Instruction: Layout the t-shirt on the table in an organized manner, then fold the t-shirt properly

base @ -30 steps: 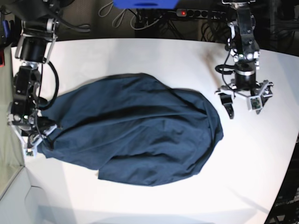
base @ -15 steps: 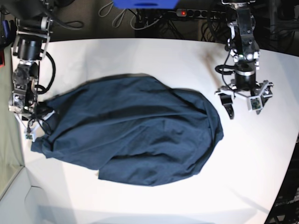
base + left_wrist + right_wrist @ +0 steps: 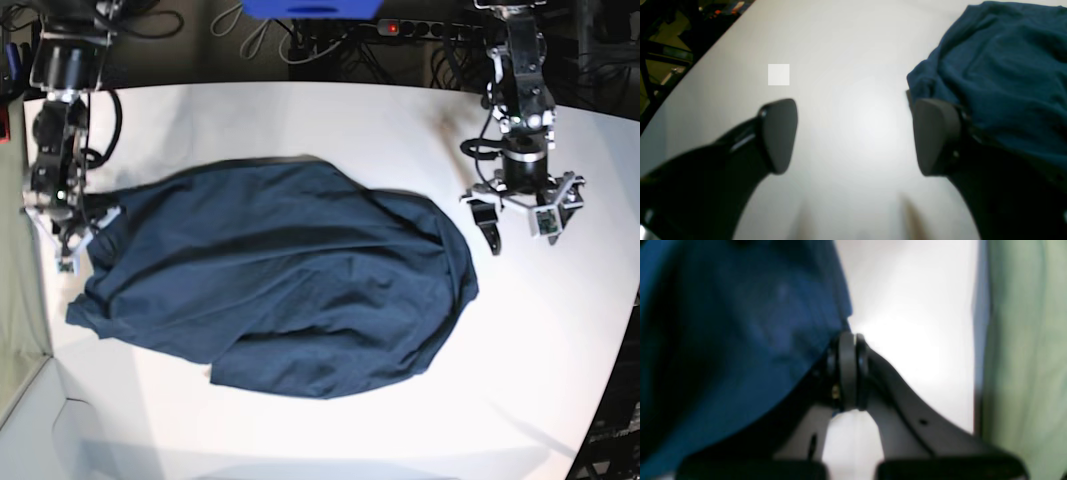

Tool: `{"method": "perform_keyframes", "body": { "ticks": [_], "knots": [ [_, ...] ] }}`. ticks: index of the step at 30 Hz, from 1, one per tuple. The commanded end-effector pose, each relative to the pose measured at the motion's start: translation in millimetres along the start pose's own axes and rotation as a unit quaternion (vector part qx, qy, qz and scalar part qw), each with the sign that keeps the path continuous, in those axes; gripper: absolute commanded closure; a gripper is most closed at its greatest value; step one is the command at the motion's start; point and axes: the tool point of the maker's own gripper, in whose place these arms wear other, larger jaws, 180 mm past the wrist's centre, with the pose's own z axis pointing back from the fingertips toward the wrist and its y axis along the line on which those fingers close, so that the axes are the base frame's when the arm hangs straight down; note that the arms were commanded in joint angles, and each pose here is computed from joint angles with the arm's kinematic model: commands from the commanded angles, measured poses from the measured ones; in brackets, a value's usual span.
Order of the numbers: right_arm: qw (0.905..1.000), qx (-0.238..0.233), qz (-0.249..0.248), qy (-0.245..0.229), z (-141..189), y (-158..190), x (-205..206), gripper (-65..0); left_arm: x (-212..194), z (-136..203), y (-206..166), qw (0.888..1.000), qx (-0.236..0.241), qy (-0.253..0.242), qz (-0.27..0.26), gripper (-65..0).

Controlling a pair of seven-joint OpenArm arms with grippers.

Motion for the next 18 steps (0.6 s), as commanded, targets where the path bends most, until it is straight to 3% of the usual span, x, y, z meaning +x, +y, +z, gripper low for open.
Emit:
{"method": "perform_keyframes", "body": {
  "ticks": [1,11,18],
  "knots": [
    [0.9999,-0.007,0.005,0.006,6,-6,-1,0.0,15,-2,2,1.000,0.001,-0.026,-0.002,-52.4],
    [0.9975,-0.056,0.004,-0.042,83,-33,7,0.0,13,0,2,1.000,0.001,-0.024,-0.003,-52.4],
    [0.9983,-0.026,0.024,-0.046,98,-5,-2,0.0,11,1,0,1.000,0.001,-0.022,0.000,-52.4]
  ]
}}
